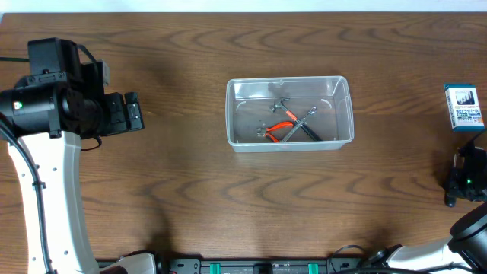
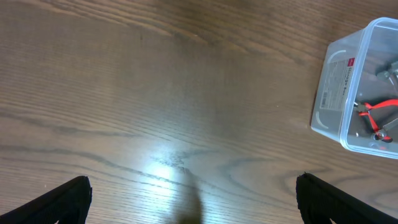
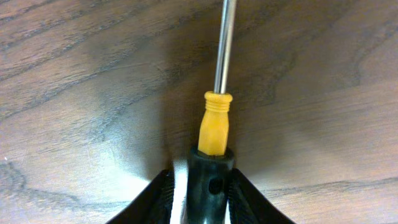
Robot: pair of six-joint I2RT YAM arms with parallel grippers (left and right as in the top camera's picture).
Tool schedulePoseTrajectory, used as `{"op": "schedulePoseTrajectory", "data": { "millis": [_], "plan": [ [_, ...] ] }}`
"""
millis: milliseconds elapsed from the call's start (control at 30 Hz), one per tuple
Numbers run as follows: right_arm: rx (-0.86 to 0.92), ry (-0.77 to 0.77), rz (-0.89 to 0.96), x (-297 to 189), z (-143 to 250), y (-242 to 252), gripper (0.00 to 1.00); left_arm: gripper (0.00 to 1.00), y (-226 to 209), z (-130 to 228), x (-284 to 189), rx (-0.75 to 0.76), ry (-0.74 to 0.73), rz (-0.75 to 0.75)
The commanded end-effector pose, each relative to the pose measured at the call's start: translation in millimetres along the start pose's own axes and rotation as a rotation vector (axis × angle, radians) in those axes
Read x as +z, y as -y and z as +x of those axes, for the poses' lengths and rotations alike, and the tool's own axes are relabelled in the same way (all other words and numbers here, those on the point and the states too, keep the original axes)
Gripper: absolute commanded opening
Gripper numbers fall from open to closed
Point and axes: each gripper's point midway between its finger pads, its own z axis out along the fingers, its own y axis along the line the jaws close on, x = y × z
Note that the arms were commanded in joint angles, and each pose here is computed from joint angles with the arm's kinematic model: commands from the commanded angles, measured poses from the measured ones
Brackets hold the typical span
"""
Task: Pack container
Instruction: 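Lift the screwdriver and carry it left over the container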
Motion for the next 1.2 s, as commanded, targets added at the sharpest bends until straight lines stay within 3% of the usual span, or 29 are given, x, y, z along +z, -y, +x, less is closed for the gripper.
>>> {"op": "schedulePoseTrajectory", "data": {
  "millis": [0,200,333,667,767,900,1167],
  "plan": [
    [0.013,-0.03,-0.009,8,8,0,0.29,0.98,-2,-2,-3,-0.009,0.007,-0.009],
    [0.011,-0.016,0.001,8,4,3,0.31,0.98,-2,-2,-3,-0.009,0.007,-0.009],
    [0.01,-0.016,0.001,8,4,3,0.19,0.98,-2,-2,-3,-0.009,0.007,-0.009],
    [0.007,0.015,0.018,0,-4,7,0.15,0.98,-2,-2,-3,-0.009,0.007,-0.009],
    [-0.001,0.069,0.012,-11,-20,9,0.08,0.98,-2,-2,-3,-0.009,0.008,-0.009],
    [0.01,0.175,-0.03,-34,-56,0,0.13,0.98,-2,-2,-3,-0.009,0.008,-0.009],
    [-0.14,0.304,-0.078,-80,-120,-44,0.11,0.98,-2,-2,-3,-0.009,0.008,-0.009]
  ]
}}
